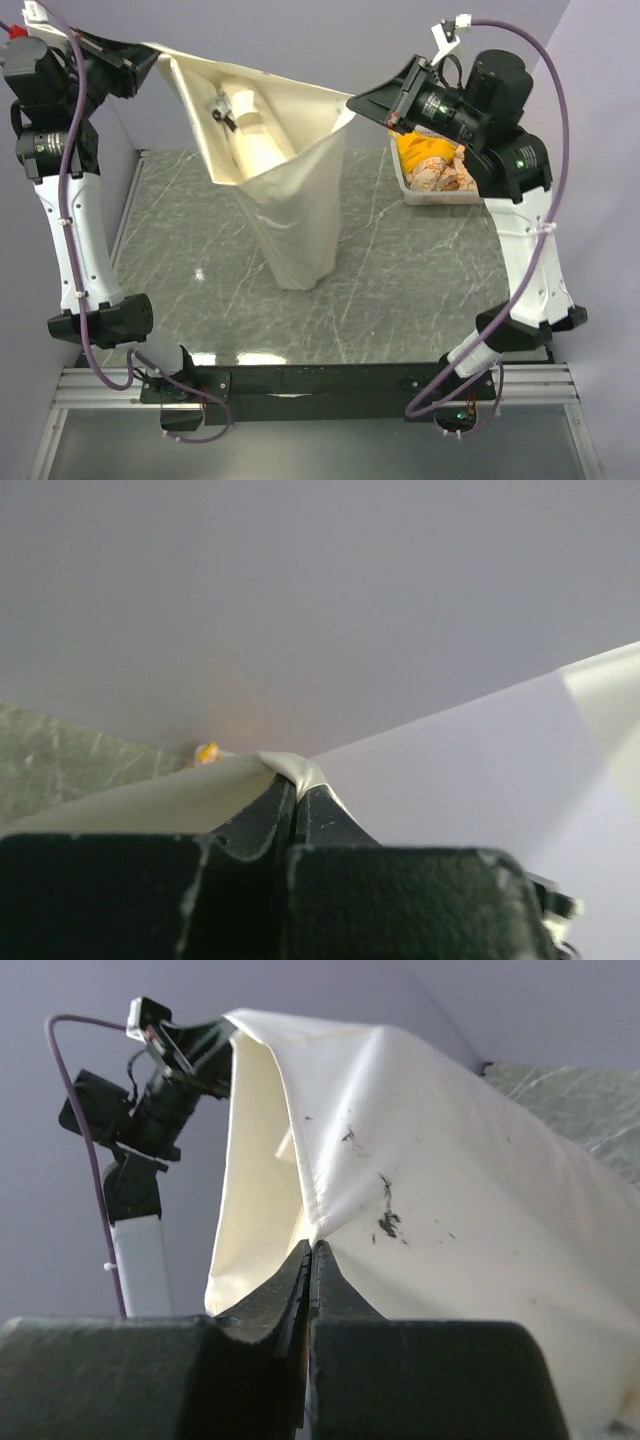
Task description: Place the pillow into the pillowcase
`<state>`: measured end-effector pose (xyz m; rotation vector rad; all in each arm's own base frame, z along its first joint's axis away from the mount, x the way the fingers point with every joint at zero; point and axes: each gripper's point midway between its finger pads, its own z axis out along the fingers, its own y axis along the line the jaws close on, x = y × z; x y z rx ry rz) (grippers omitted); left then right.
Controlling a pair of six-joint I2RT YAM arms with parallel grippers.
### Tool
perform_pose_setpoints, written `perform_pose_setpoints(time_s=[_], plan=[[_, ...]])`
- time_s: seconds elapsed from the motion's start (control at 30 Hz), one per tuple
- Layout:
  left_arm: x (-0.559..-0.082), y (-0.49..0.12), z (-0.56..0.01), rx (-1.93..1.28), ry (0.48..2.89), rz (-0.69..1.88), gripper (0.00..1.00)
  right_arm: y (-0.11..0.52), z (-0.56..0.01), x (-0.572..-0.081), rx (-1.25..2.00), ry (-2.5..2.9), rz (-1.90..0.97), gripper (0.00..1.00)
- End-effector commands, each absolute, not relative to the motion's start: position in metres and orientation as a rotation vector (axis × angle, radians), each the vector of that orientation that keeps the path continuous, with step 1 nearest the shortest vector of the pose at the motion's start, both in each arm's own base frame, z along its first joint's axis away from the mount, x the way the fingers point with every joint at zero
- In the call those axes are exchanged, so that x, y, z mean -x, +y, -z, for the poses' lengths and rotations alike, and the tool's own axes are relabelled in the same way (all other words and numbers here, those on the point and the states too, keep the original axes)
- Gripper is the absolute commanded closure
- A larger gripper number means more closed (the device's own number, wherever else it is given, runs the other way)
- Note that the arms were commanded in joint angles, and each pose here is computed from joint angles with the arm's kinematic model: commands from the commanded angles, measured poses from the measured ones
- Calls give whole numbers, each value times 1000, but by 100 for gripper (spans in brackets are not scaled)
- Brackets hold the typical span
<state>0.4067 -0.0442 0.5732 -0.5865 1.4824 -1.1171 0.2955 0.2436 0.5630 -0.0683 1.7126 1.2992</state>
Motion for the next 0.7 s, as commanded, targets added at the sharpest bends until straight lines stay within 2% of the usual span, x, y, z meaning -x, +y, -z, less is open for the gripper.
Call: perform_pose_setpoints(time_s=[0.0, 0.2, 0.33, 0.47, 0.5, 0.53, 0.57, 0.67], plan=[[-373, -55, -662, 332, 1253, 1236, 99, 232, -604, -285, 137, 1587, -1352, 100], [-398, -95, -633, 270, 1358, 1307, 94, 182, -607, -312, -23, 1560, -1402, 100], [-416, -126, -591, 261, 1461, 1279, 91, 200, -635, -291, 78, 1493, -1487, 100], [-430, -163, -534, 235, 1611, 1236, 91, 171, -657, -289, 37, 1419, -1483, 100], [-432, -174, -513, 234, 1675, 1234, 92, 168, -650, -297, 22, 1435, -1487, 100], [-435, -177, -502, 223, 1697, 1217, 99, 167, -645, -297, 15, 1449, -1481, 100], [-440, -179, -482, 243, 1738, 1215, 99, 166, -636, -305, 25, 1458, -1416, 100], [-432, -179, -488, 234, 1690, 1230, 99, 171, -580, -325, -1, 1599, -1239, 100]])
